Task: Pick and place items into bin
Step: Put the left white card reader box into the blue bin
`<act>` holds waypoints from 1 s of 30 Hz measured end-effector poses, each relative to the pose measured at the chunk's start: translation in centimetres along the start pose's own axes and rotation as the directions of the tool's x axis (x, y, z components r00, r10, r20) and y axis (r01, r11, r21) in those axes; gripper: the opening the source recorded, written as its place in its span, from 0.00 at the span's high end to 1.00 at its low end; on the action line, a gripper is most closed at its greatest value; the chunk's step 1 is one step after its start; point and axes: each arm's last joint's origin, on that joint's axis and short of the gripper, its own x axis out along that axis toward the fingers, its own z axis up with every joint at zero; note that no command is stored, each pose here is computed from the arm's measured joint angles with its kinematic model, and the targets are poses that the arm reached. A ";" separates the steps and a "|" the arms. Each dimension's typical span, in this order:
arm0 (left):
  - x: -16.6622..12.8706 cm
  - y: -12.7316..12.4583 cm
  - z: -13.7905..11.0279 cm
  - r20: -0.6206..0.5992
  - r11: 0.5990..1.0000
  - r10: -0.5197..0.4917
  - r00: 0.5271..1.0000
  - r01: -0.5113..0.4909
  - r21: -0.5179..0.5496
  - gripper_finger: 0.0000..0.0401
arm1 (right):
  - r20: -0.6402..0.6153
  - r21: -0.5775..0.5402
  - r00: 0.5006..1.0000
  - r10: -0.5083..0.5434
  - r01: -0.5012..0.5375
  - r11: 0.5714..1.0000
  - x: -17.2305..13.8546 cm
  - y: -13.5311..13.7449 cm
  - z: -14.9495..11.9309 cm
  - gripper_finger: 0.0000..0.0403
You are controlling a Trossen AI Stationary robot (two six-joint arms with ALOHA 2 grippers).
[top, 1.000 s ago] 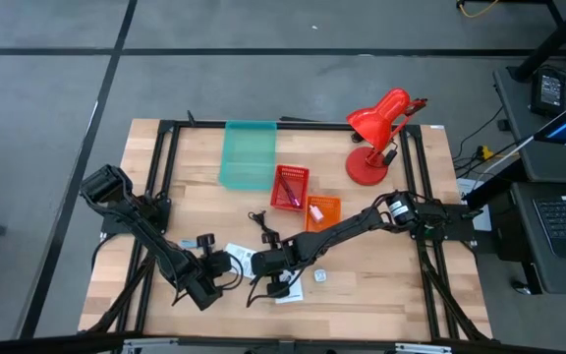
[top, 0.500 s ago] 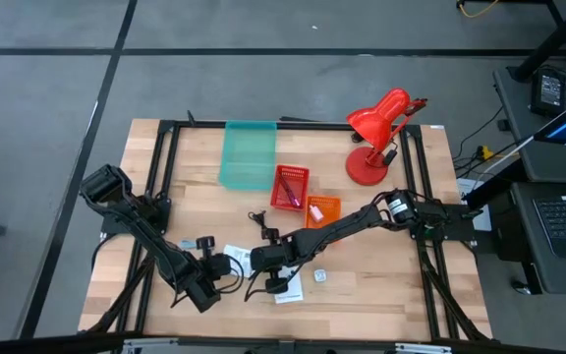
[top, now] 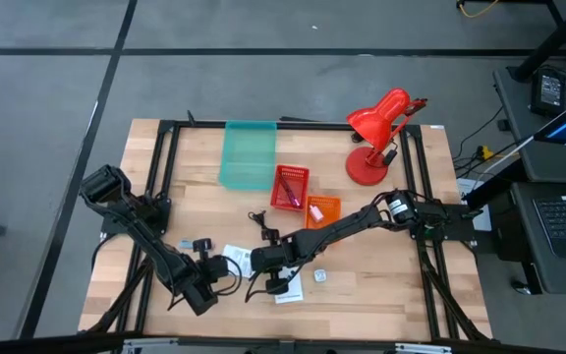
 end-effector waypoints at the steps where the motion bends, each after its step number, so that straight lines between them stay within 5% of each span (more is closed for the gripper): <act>1: 0.0 0.0 0.0 0.002 1.000 0.001 1.000 -0.001 0.000 1.00 | 0.000 0.000 1.000 0.000 0.000 1.000 0.0 0.0 0.0 1.00; 21: 1.0 -0.3 -0.3 -0.016 0.999 0.032 0.999 -0.032 -0.018 1.00 | -0.001 0.000 1.000 -0.001 0.001 1.000 -0.1 0.0 0.0 1.00; 30: 1.2 -0.3 -0.6 -0.004 0.999 0.030 1.000 -0.030 -0.034 1.00 | -0.001 -0.002 0.998 -0.060 0.060 0.998 -2.7 0.0 0.7 1.00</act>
